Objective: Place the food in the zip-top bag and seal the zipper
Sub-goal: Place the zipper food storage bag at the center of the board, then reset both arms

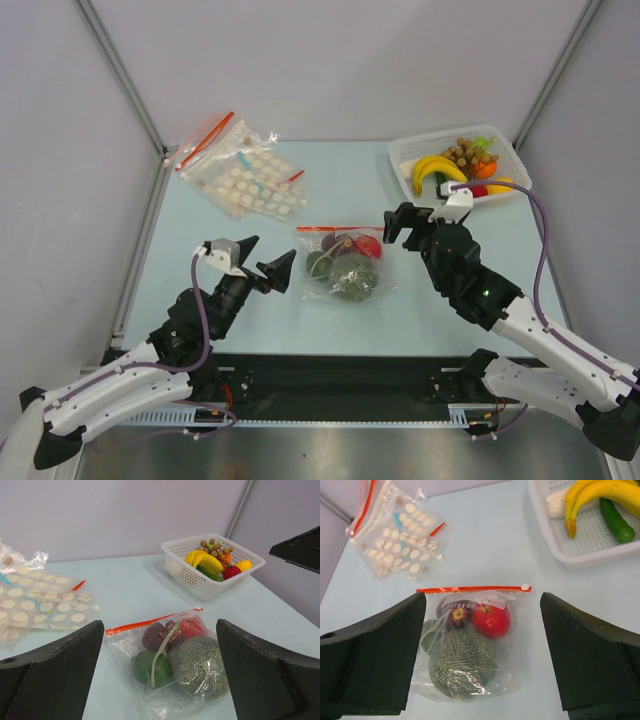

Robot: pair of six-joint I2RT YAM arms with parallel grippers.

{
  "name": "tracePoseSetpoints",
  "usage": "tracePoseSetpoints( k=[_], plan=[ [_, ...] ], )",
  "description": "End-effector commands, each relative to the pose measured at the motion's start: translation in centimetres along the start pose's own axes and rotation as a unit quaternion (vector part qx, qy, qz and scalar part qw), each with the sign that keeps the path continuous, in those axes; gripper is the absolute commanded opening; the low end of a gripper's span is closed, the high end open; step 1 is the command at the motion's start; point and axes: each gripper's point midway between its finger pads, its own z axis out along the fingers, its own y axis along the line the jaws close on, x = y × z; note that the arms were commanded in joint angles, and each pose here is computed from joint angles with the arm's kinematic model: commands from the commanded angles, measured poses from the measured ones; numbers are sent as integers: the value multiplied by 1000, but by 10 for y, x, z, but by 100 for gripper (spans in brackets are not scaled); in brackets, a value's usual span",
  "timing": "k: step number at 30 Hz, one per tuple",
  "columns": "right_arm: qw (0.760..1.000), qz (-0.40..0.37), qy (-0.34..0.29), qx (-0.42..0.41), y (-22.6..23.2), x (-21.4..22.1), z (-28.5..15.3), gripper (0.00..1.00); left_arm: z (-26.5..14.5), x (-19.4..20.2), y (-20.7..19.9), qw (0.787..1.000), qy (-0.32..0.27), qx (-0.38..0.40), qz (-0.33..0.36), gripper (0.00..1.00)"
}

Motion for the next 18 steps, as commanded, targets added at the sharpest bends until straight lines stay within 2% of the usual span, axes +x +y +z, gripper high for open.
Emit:
tracePoseSetpoints(
  k=[1, 4, 7, 9, 15, 18],
  plan=[
    [991, 89, -63, 74, -22, -26, -2, 100, 0, 5, 7, 999, 0, -28, -46, 100],
    [992, 107, -54, 33, -9, -25, -7, 100, 2, 18, 7, 996, -1, -32, -82, 100],
    [993, 106, -37, -25, 10, -25, -12, 100, 7, 25, 5, 996, 14, -32, -77, 100],
    [997, 55, -31, -54, 16, -22, -15, 100, 9, 33, 9, 996, 33, -48, -64, 100],
    [997, 59, -50, -21, -1, -19, -14, 100, 9, 33, 15, 995, 33, -66, -65, 100],
    [995, 73, -68, -31, 3, -24, -13, 100, 9, 36, 13, 996, 36, -59, -63, 100]
  ],
)
